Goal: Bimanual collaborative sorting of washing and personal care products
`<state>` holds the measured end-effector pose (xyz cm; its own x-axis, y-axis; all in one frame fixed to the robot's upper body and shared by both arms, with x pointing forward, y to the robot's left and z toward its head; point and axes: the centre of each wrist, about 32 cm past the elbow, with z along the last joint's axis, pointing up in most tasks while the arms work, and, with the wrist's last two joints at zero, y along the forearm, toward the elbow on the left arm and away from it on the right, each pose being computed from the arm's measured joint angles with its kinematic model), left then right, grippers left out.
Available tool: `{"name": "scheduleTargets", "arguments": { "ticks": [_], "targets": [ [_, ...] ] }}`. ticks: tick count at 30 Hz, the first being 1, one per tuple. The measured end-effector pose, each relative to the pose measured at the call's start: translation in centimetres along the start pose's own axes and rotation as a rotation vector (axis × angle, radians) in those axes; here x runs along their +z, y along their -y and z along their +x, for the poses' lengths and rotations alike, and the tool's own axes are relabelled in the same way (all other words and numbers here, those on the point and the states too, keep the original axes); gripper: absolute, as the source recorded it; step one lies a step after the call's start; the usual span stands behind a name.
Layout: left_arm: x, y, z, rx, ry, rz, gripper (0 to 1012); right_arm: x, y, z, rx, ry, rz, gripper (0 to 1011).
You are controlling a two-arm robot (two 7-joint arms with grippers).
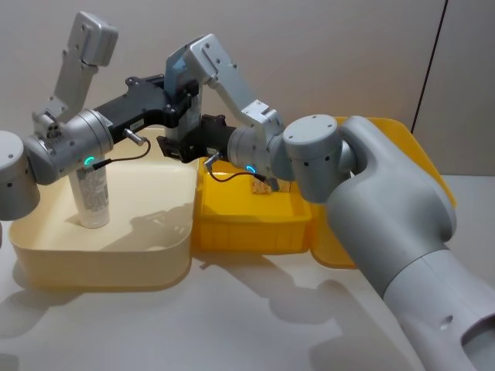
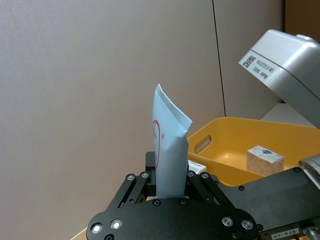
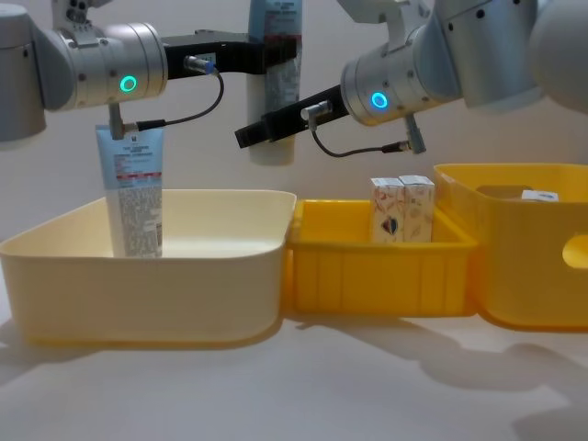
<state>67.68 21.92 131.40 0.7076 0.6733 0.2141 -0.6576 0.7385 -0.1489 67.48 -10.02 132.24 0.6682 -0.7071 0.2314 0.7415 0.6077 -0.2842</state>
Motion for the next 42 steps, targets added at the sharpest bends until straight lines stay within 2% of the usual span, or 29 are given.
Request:
{"name": "scheduleTargets", "arguments": {
  "ticks": [4,7,8,11,12,14,18,20,21,24,26,27,31,42],
  "targets": [
    [0.00,0.00,0.00,0.000,0.000,0.000,240,0.0,0.0,0.0,0.000,0.000,0.000,661],
    [0.01,0.00,0.00,0.000,0.000,0.000,277,0.0,0.0,0.0,0.000,0.000,0.000,660],
    [0.01,0.01,-0.01,0.000,0.000,0.000,327,0.0,0.0,0.0,0.000,0.000,0.000,661],
    [0.01,0.01,-0.01,0.000,0.000,0.000,384,0.0,0.0,0.0,0.000,0.000,0.000,661],
    [0.01,0.00,0.00,0.000,0.000,0.000,441,0.0,0.0,0.0,0.000,0.000,0.000,660],
    [0.01,0.00,0.00,0.000,0.000,0.000,473,0.0,0.0,0.0,0.000,0.000,0.000,661],
    [0.00,0.00,0.00,0.000,0.000,0.000,642,0.0,0.0,0.0,0.000,0.000,0.000,661],
    [0.01,0.00,0.00,0.000,0.000,0.000,672,0.0,0.0,0.0,0.000,0.001,0.000,660],
    [0.00,0.00,0.00,0.000,0.000,0.000,724,0.0,0.0,0.0,-0.001,0.002,-0.001,660],
    [0.01,0.00,0.00,0.000,0.000,0.000,797,0.0,0.1,0.1,-0.004,0.004,-0.001,661],
    [0.00,0.00,0.00,0.000,0.000,0.000,890,0.1,0.2,0.2,-0.011,0.006,-0.002,661],
    [0.00,0.00,0.00,0.000,0.000,0.000,890,0.1,0.2,0.2,-0.014,0.007,-0.003,660],
    [0.00,0.00,0.00,0.000,0.000,0.000,1000,0.0,0.6,0.5,-0.036,0.013,-0.008,661],
    [0.00,0.01,-0.01,0.000,0.000,0.000,1003,-0.6,2.7,2.2,-0.097,0.031,-0.043,661]
  ]
}}
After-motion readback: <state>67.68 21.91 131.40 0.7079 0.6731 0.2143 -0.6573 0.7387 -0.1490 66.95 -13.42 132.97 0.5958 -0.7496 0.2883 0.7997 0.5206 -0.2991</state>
